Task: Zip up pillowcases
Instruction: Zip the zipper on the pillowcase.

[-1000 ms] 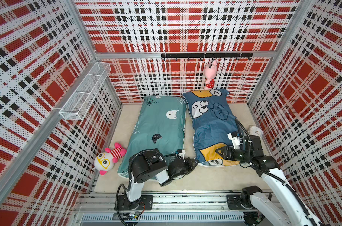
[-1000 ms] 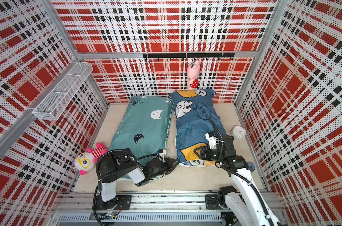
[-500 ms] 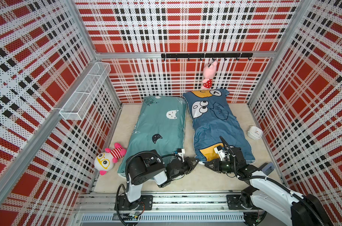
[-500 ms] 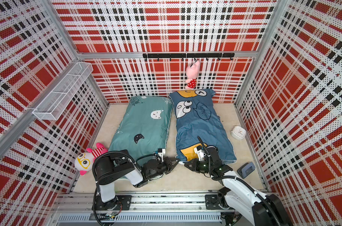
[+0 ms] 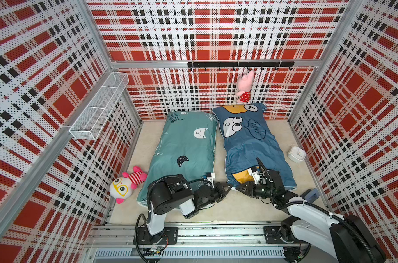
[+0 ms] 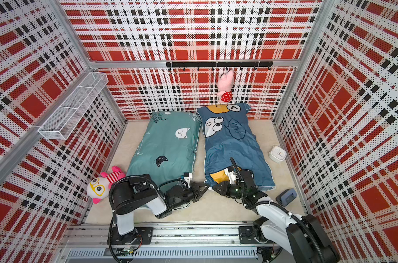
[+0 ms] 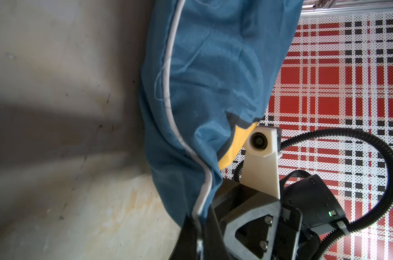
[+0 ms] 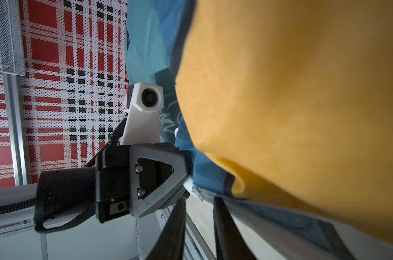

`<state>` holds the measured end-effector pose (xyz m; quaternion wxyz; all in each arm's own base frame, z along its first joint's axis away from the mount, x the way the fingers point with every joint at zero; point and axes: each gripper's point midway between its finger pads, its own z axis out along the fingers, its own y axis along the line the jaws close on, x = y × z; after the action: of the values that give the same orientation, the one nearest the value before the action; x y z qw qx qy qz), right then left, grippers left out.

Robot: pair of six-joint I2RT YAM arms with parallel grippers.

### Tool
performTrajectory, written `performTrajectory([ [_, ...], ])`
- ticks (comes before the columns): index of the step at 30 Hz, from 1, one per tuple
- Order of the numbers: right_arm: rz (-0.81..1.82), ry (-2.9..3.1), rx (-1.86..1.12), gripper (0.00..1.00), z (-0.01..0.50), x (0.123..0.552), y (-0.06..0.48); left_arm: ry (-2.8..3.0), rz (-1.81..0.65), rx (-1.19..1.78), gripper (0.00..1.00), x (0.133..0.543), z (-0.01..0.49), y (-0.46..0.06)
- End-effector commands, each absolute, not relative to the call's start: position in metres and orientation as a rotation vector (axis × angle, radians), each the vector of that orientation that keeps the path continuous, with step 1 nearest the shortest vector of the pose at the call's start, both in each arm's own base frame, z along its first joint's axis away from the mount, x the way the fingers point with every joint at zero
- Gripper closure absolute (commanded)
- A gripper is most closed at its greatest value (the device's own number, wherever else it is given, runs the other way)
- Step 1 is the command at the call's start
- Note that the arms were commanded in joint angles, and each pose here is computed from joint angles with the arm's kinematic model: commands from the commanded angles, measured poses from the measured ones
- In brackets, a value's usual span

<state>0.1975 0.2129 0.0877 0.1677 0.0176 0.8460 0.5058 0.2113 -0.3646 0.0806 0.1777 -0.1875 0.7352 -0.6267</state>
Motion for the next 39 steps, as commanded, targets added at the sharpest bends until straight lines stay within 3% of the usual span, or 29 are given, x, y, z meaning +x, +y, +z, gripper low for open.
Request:
performTrajectory([
  [1,1.469,2.355,0.028,0.74,0.099,0.203,0.218,2.068,-1.790,-0.514,1.00,0.209,0.081,-0.366],
  [11,1.476,2.379,0.031,0.82,0.094,0.200,0.219,2.060,-1.798,-0.514,1.00,0.209,0.083,-0.367],
  [27,1.499,2.382,0.018,0.78,0.092,0.198,0.225,2.059,-1.801,-0.509,1.00,0.210,0.083,-0.370],
  [39,1.452,2.409,0.028,0.87,0.086,0.199,0.223,2.063,-1.799,-0.505,1.00,0.209,0.083,-0.371],
])
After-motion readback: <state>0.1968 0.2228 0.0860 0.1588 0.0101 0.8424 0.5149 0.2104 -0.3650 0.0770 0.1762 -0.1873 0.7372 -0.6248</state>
